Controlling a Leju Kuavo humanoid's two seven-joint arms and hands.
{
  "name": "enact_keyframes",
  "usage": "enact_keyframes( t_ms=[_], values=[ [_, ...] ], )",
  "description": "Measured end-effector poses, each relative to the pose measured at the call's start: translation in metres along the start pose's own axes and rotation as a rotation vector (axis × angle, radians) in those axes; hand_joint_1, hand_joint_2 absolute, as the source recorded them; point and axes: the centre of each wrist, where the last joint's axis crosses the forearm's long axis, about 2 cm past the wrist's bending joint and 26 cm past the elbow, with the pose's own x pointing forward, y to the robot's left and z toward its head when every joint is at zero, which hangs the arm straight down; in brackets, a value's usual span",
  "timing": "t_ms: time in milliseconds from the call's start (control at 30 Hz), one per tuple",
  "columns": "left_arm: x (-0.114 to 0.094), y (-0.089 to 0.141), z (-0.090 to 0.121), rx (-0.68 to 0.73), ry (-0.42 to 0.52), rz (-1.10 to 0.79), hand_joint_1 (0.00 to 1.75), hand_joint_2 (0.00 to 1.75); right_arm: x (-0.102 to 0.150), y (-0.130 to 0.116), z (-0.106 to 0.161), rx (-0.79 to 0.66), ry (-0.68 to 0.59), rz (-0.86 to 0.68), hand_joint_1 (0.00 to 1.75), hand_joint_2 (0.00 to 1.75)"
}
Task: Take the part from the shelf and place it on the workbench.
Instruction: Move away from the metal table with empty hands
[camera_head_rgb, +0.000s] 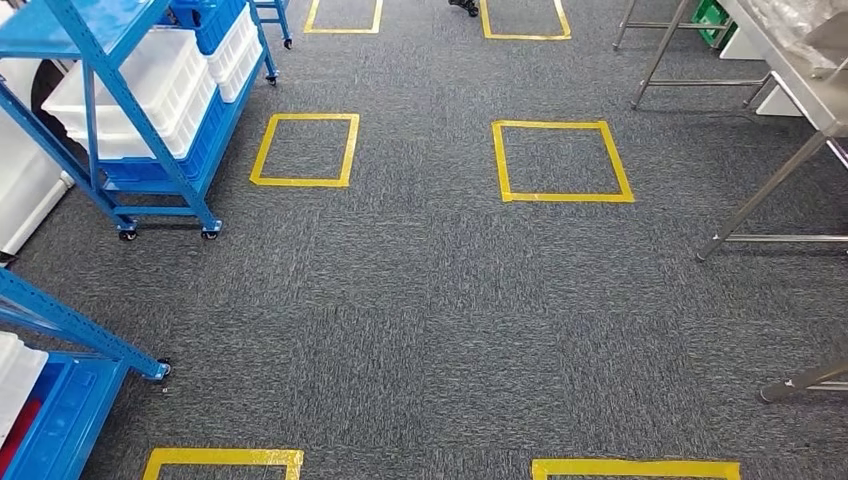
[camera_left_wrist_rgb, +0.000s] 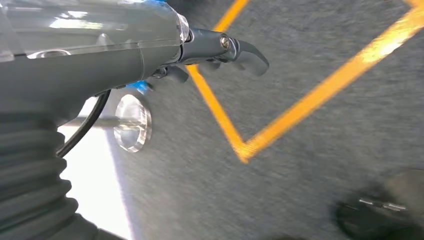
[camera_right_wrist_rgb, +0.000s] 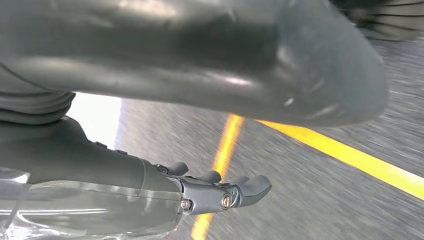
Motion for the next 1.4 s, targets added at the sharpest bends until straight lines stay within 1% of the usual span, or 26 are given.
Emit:
enact_keyframes(
  t_ms=[33, 167, 267, 400, 500, 633, 800, 900, 1033, 1100, 1267, 1400],
  values=[
    [0.006, 0.001, -0.001, 0.004, -0.026, 0.000, 0.00, 1.75, 0.000, -0.001, 0.000, -0.015, -0.035, 0.003, 0.00, 0.00],
    [0.034, 0.006, -0.003, 0.025, -0.129, -0.017, 0.00, 0.00, 0.003, -0.003, -0.001, -0.065, -0.152, 0.023, 0.00, 0.00],
    [0.047, 0.010, -0.004, 0.043, -0.163, -0.016, 0.00, 0.00, 0.008, -0.004, -0.002, -0.056, -0.145, 0.057, 0.00, 0.00],
    [0.048, 0.010, -0.004, 0.038, -0.134, -0.010, 0.00, 0.00, 0.006, -0.005, -0.002, -0.021, -0.044, 0.074, 0.00, 0.00],
    [0.036, 0.005, -0.003, 0.016, -0.079, 0.003, 0.00, 0.00, 0.002, -0.004, -0.001, 0.001, 0.024, 0.071, 0.00, 0.00],
    [0.012, -0.003, 0.000, 0.001, -0.006, 0.028, 0.00, 0.00, 0.001, -0.004, -0.001, 0.012, 0.026, 0.048, 0.00, 0.00],
    [0.000, -0.004, 0.001, -0.007, 0.023, 0.030, 0.00, 0.00, 0.005, -0.006, -0.002, -0.006, -0.011, 0.018, 0.00, 0.00],
    [-0.002, -0.005, 0.001, -0.010, 0.029, 0.030, 0.00, 0.00, 0.006, -0.006, -0.002, -0.009, -0.017, 0.012, 0.00, 0.00],
    [-0.003, -0.004, 0.001, 0.007, 0.018, 0.021, 0.00, 0.00, 0.004, -0.004, -0.002, -0.002, -0.039, 0.006, 0.00, 0.00],
    [-0.002, -0.002, 0.001, 0.032, -0.009, 0.023, 0.00, 0.00, 0.004, -0.004, -0.002, 0.010, -0.036, 0.016, 0.00, 0.00],
    [0.008, 0.009, -0.002, 0.113, -0.126, 0.004, 0.00, 0.00, 0.006, -0.003, -0.002, 0.047, 0.038, 0.036, 0.00, 0.00],
    [0.009, 0.010, -0.002, 0.132, -0.140, -0.005, 0.00, 0.00, 0.003, -0.004, -0.002, 0.061, 0.094, 0.043, 0.00, 0.00]
  ],
)
